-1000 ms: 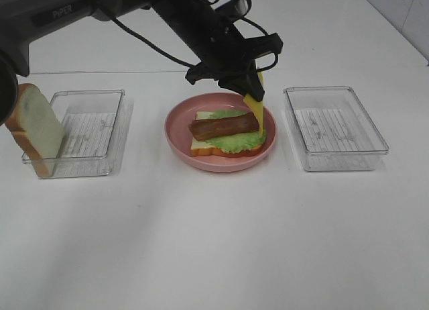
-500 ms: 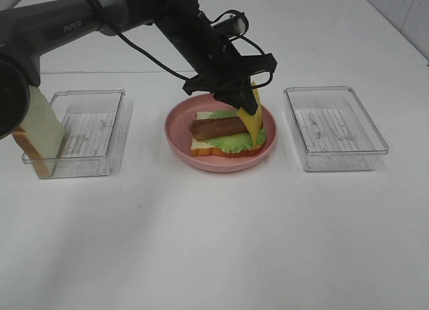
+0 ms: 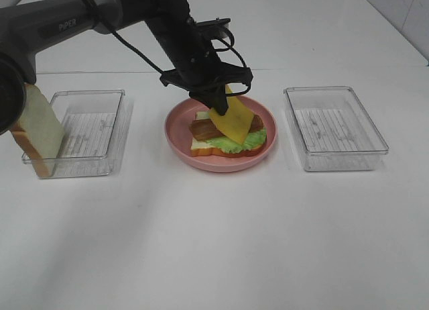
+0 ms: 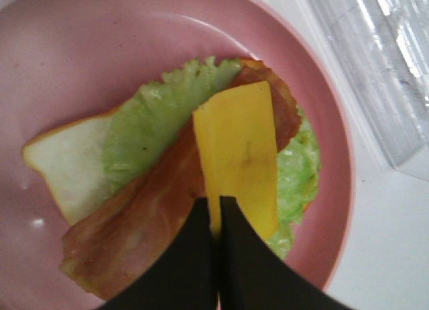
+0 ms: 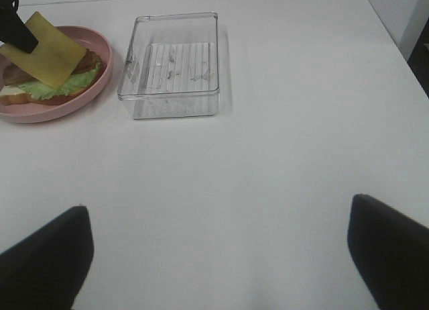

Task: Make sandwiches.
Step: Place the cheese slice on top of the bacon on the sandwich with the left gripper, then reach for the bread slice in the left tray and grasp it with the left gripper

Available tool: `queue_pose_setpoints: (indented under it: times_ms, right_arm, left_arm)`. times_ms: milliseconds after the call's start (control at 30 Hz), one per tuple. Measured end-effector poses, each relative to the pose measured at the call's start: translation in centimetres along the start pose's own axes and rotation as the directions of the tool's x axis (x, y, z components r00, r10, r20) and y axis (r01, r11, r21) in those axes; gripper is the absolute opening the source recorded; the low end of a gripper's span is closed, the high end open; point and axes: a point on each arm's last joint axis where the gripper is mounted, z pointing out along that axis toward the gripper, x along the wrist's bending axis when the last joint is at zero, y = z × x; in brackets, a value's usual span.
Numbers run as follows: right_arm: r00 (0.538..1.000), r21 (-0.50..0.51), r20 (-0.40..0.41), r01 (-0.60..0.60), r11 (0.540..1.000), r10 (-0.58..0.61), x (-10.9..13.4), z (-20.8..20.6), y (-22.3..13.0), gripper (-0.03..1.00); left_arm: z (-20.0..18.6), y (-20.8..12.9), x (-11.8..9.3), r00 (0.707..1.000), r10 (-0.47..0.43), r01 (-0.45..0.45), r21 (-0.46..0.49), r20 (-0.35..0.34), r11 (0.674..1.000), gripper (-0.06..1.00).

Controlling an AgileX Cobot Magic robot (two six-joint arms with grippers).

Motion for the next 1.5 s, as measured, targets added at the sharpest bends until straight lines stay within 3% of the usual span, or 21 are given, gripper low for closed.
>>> queue_pose_setpoints:
  times_ms: [67,267,367,400,433,467,500,533,567,600,700,1000,1300,1500]
  right_arm:
    - [1.0,0.0,0.0,0.0,1.0,0.0,0.0,0.0,0.0,0.96]
    - [1.0,0.0,0.0,0.0,1.0,0.0,0.0,0.0,0.0,0.96]
    - [1.0,0.0,0.0,0.0,1.0,0.0,0.0,0.0,0.0,0.96]
    - [1.0,0.0,0.0,0.0,1.0,0.0,0.0,0.0,0.0,0.96]
    - [1.0,0.0,0.0,0.0,1.0,0.0,0.0,0.0,0.0,0.96]
    - [1.0,0.0,0.0,0.0,1.0,0.0,0.0,0.0,0.0,0.96]
    - [1.0,0.0,0.0,0.0,1.0,0.0,0.0,0.0,0.0,0.96]
    - [1.0,0.0,0.0,0.0,1.0,0.0,0.0,0.0,0.0,0.96]
    - [1.0,0.0,0.0,0.0,1.0,0.0,0.0,0.0,0.0,0.96]
    - [1.0,0.0,0.0,0.0,1.0,0.0,0.0,0.0,0.0,0.96]
    - [1.0,0.0,0.0,0.0,1.0,0.0,0.0,0.0,0.0,0.96]
    - [1.0,0.0,0.0,0.0,1.0,0.0,0.0,0.0,0.0,0.96]
    - [1.0,0.0,0.0,0.0,1.0,0.0,0.0,0.0,0.0,0.96]
    - [1.0,0.0,0.0,0.0,1.0,0.0,0.0,0.0,0.0,0.96]
  left_arm:
    - [0.0,0.0,0.3,1.0,-0.002,0.002,0.0,-0.031,1.0,0.0]
    - [0.0,0.0,0.3,0.999,-0.01,0.01,0.0,-0.038,1.0,0.01]
    - [0.0,0.0,0.4,0.999,-0.008,0.008,0.0,-0.043,1.0,0.1]
    - [0.0,0.0,0.5,0.999,-0.004,0.004,0.001,-0.051,1.0,0.24]
    - [0.0,0.0,0.6,0.998,-0.003,0.003,0.005,-0.069,1.0,0.47]
    - [0.0,0.0,0.6,0.998,-0.003,0.003,0.005,-0.069,1.0,0.47]
    - [0.0,-0.1,0.7,0.997,-0.003,0.004,0.007,-0.077,1.0,0.6]
    - [0.0,-0.1,0.7,0.997,-0.003,0.004,0.007,-0.077,1.0,0.6]
    - [-0.4,0.0,0.8,0.995,0.008,-0.007,0.01,-0.101,1.0,0.82]
    - [-1.0,-0.1,0.9,0.991,0.025,-0.023,0.02,-0.129,1.0,0.93]
    - [-2.3,0.1,0.7,0.986,0.045,-0.042,0.021,-0.159,0.999,0.98]
    - [-6.2,0.5,-0.2,0.977,0.073,-0.075,-0.003,-0.198,0.997,0.99]
    - [-9.8,1.1,0.1,0.938,0.112,-0.136,-0.051,-0.329,0.989,0.99]
    - [-11.8,1.4,1.3,0.934,0.054,-0.094,-0.096,-0.353,0.991,0.99]
